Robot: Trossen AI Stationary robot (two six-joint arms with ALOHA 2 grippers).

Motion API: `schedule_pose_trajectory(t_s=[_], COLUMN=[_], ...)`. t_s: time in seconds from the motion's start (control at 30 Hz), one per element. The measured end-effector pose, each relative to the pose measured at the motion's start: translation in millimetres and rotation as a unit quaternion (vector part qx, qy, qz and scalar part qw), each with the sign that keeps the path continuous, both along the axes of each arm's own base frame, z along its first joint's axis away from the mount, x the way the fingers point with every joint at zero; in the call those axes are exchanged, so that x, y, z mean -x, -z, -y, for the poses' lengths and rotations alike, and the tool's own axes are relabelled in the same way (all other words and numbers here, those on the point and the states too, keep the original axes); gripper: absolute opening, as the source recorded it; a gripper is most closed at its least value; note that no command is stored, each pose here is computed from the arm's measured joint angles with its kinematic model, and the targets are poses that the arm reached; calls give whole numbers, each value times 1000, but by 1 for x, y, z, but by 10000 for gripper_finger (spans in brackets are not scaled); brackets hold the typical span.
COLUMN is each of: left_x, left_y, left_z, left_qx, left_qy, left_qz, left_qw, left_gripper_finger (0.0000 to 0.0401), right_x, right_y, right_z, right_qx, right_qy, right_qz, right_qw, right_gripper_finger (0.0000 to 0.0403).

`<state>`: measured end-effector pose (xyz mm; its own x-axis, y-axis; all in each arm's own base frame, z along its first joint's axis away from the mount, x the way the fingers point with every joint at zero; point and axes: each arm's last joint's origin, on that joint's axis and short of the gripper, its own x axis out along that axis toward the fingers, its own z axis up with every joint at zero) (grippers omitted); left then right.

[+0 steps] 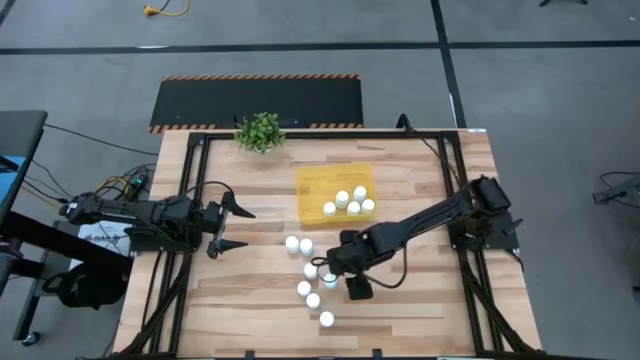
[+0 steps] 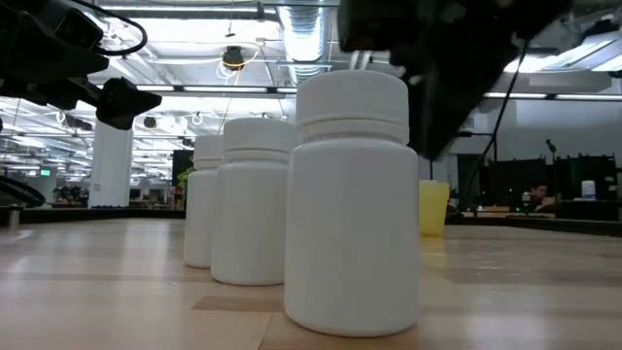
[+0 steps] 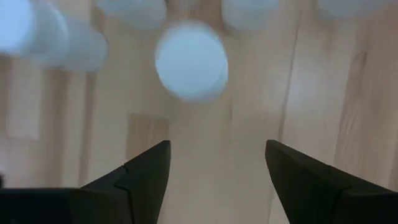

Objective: Pick and place pill bottles into a basket
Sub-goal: Put the white medicine bottle into the yellow bin

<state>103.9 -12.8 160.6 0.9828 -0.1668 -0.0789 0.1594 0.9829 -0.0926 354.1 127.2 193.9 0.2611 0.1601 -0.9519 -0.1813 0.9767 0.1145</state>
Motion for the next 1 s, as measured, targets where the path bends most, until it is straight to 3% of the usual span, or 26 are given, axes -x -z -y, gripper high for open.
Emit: schedule_pose_trajectory(t_s=[0.53, 1.0], left_x=[-1, -1], left_y=[1, 1], left_z=[0, 0], left_qx=[-1, 3], left_qy=[-2, -3], left_qz=[-6, -7], left_qw=[1000, 1000], left_gripper_finger=[386, 386], right_x=[-15, -25], right_y=[15, 17], right_z=[-4, -9], right_qx=[-6, -13], right_qy=[-4, -27], right_qz=[-3, 44], right_qw=[1000, 999], right_gripper_finger=[256, 256])
